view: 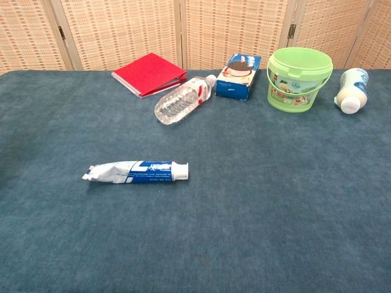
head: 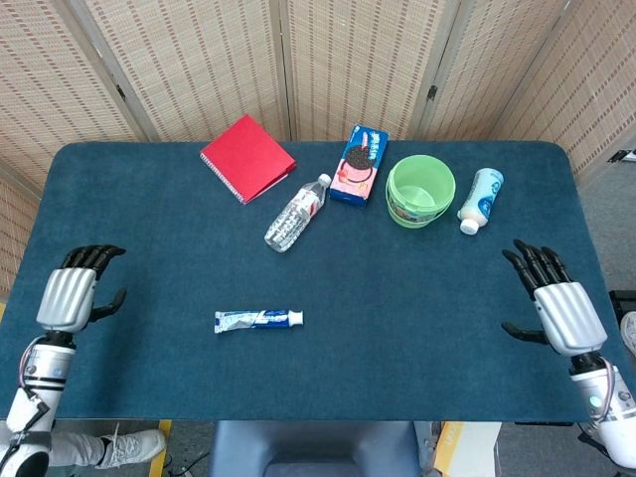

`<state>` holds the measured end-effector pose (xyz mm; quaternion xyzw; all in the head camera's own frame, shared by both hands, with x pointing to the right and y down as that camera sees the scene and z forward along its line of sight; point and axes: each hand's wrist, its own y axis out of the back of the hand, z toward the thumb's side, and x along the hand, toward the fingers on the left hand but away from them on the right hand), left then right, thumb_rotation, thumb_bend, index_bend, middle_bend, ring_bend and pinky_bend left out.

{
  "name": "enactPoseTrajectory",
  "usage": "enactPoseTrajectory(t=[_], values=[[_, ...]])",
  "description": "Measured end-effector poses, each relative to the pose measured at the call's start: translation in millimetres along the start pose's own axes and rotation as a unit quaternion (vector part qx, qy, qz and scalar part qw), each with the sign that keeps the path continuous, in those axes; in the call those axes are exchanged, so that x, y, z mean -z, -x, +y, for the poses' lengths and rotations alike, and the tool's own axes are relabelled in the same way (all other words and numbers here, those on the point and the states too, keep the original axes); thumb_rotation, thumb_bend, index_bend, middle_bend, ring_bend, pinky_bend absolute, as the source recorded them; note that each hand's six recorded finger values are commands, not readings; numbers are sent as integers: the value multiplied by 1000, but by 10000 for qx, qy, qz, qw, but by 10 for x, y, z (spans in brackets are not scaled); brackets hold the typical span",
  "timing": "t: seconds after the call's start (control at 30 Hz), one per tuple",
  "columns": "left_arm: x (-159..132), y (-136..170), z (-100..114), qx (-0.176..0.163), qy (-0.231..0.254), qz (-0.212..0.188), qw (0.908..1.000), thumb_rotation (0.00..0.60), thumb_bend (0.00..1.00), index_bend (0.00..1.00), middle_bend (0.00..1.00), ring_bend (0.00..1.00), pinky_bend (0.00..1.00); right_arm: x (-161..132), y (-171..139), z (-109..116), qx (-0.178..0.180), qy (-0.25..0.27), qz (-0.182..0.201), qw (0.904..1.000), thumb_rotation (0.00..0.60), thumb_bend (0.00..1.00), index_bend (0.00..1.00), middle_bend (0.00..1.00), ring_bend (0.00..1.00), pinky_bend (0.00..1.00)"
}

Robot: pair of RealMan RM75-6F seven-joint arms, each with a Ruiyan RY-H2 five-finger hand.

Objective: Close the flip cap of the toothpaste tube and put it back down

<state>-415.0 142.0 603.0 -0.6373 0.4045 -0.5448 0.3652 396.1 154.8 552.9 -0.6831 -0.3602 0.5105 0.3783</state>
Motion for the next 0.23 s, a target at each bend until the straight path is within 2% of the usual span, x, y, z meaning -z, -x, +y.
enactPoseTrajectory(t=[0.23], values=[[125,360,55,-216,-46,186,9996,600,394,272,271,219,192,149,-293,-58,184,17,-291,9994,600,0,0,0,0,0]])
